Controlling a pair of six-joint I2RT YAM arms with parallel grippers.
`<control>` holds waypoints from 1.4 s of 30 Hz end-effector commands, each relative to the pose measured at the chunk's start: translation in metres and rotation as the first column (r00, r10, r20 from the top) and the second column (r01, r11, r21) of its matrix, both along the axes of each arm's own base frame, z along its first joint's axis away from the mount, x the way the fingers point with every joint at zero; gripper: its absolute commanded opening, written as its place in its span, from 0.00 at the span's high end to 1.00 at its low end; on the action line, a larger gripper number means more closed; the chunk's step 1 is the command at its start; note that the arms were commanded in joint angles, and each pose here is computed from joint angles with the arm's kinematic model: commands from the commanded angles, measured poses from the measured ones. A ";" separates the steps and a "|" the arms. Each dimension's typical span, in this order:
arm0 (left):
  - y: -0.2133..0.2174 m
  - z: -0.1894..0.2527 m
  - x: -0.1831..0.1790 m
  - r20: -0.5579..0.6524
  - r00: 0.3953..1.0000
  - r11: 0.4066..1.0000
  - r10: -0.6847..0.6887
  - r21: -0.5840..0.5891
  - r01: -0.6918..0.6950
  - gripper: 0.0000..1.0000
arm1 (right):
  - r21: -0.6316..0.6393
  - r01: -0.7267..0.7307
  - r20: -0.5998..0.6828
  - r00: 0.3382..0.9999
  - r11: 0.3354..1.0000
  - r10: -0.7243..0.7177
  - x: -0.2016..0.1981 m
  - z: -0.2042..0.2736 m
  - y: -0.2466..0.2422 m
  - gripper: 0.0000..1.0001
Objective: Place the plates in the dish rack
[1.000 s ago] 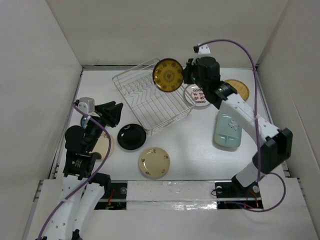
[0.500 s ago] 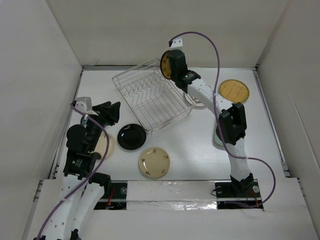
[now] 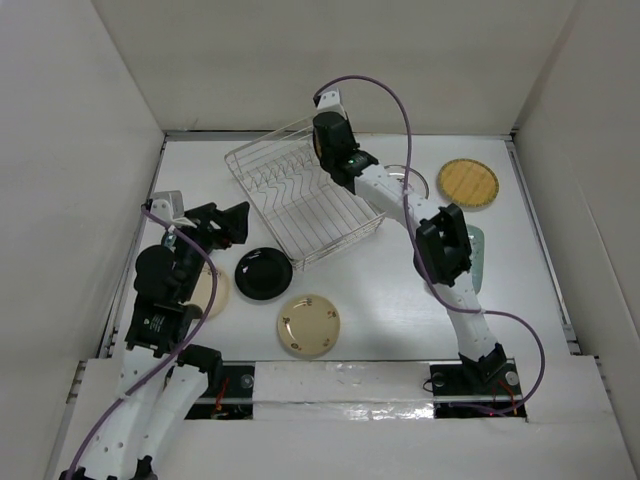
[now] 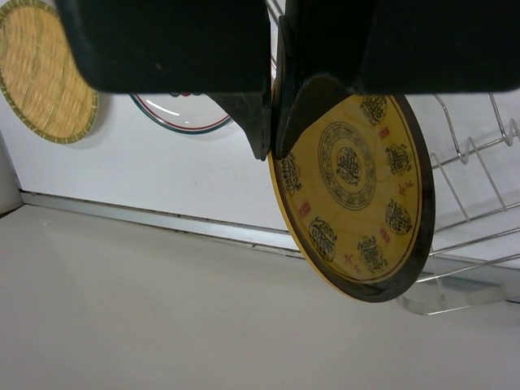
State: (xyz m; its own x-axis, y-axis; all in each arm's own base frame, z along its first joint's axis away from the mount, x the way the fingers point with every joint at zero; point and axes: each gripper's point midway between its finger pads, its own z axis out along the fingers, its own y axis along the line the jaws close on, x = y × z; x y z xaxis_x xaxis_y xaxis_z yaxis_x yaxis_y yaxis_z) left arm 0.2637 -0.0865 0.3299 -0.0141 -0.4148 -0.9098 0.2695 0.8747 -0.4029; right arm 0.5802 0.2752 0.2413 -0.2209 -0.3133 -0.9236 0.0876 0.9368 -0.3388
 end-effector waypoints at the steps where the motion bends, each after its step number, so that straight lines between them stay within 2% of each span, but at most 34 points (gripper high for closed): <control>1: -0.004 0.033 -0.004 0.067 0.998 0.999 -0.014 -0.033 0.016 0.19 | 0.033 0.047 0.099 0.994 0.998 -0.050 0.000 0.032 -0.004 1.00; 6: -0.004 0.042 -0.005 0.075 0.997 0.998 -0.014 -0.065 0.019 0.18 | 0.049 0.055 0.149 0.987 0.997 -0.061 -0.001 0.051 -0.007 1.00; 12: -0.004 0.083 -0.008 0.124 0.992 0.988 -0.008 -0.155 0.027 0.17 | 0.075 0.050 0.178 0.982 0.996 -0.063 -0.003 0.069 -0.009 1.00; 15: -0.004 0.103 -0.009 0.145 0.989 0.977 -0.008 -0.210 0.038 0.15 | 0.057 0.055 0.162 0.985 0.997 -0.064 -0.002 0.058 -0.008 1.00; 20: 0.001 0.123 -0.007 0.159 0.987 0.953 0.028 -0.303 0.022 0.01 | 0.046 0.019 0.098 0.995 0.999 -0.023 0.003 0.018 0.002 1.00; 23: 0.004 0.136 -0.010 0.173 0.984 0.930 0.037 -0.367 0.029 0.01 | 0.044 0.014 0.078 0.997 0.999 -0.017 0.001 0.006 0.009 1.00; 24: 0.005 0.140 -0.012 0.178 0.983 0.924 0.040 -0.382 0.032 0.01 | 0.060 0.011 0.075 0.997 0.998 -0.016 -0.001 0.007 0.010 0.94; 25: 0.006 0.147 -0.015 0.192 0.981 0.918 0.043 -0.395 0.037 0.01 | 0.075 0.006 0.080 0.997 0.997 -0.012 -0.002 0.012 0.010 0.83; 26: 0.007 0.152 -0.017 0.194 0.980 0.911 0.045 -0.410 0.039 0.01 | 0.100 -0.020 0.083 0.996 0.995 0.012 -0.003 0.017 0.014 0.59; 28: 0.009 0.162 -0.020 0.202 0.978 0.904 0.054 -0.426 0.038 0.01 | 0.166 -0.056 0.097 0.994 0.985 0.041 -0.016 0.044 0.013 0.44; 29: 0.009 0.162 -0.020 0.197 0.979 0.903 0.053 -0.428 0.037 0.01 | 0.180 -0.091 0.074 0.994 0.980 0.079 -0.023 0.038 0.016 0.36; 30: 0.009 0.164 -0.021 0.199 0.979 0.900 0.051 -0.433 0.041 0.01 | 0.237 -0.116 0.082 0.992 0.965 0.099 -0.030 0.044 0.018 0.34; 31: 0.008 0.166 -0.023 0.213 0.976 0.899 0.042 -0.435 0.056 0.01 | 0.284 -0.154 0.124 0.985 0.946 0.123 -0.044 0.077 0.013 0.32; 33: 0.005 0.166 -0.024 0.222 0.975 0.897 0.025 -0.435 0.076 0.01 | 0.355 -0.222 0.073 0.975 0.908 0.210 -0.070 0.055 0.023 0.32; 34: 0.003 0.165 -0.024 0.222 0.975 0.898 0.016 -0.431 0.083 0.01 | 0.409 -0.272 0.140 0.962 0.871 0.234 -0.088 0.090 0.017 0.34; 35: 0.000 0.164 -0.024 0.224 0.975 0.900 0.001 -0.426 0.097 0.01 | 0.442 -0.356 0.139 0.934 0.823 0.329 -0.104 0.088 0.028 0.62; 36: 0.000 0.164 -0.024 0.221 0.975 0.900 -0.002 -0.424 0.098 0.01 | 0.487 -0.383 0.087 0.916 0.785 0.392 -0.124 0.051 0.035 0.82; 37: 0.000 0.162 -0.023 0.213 0.977 0.902 0.001 -0.422 0.091 0.01 | 0.518 -0.420 0.085 0.892 0.745 0.444 -0.140 0.047 0.038 1.00; 38: 0.000 0.161 -0.023 0.213 0.977 0.902 0.002 -0.422 0.090 0.01 | 0.556 -0.520 0.110 0.819 0.649 0.563 -0.169 0.057 0.050 1.00; 39: 0.001 0.161 -0.023 0.214 0.977 0.903 0.004 -0.421 0.088 0.01 | 0.590 -0.544 0.092 0.779 0.597 0.620 -0.188 0.045 0.058 1.00; 40: 0.001 0.158 -0.023 0.211 0.977 0.903 0.006 -0.421 0.086 0.01 | 0.607 -0.537 0.010 0.742 0.586 0.670 -0.213 0.006 0.060 1.00; 41: 0.001 0.159 -0.025 0.221 0.975 0.900 0.002 -0.426 0.094 0.01 | 0.632 -0.564 -0.021 0.673 0.531 0.739 -0.236 -0.006 0.067 1.00; 42: -0.001 0.161 -0.029 0.243 0.970 0.897 -0.013 -0.426 0.119 0.01 | 0.658 -0.534 -0.090 0.643 0.530 0.761 -0.261 -0.032 0.059 1.00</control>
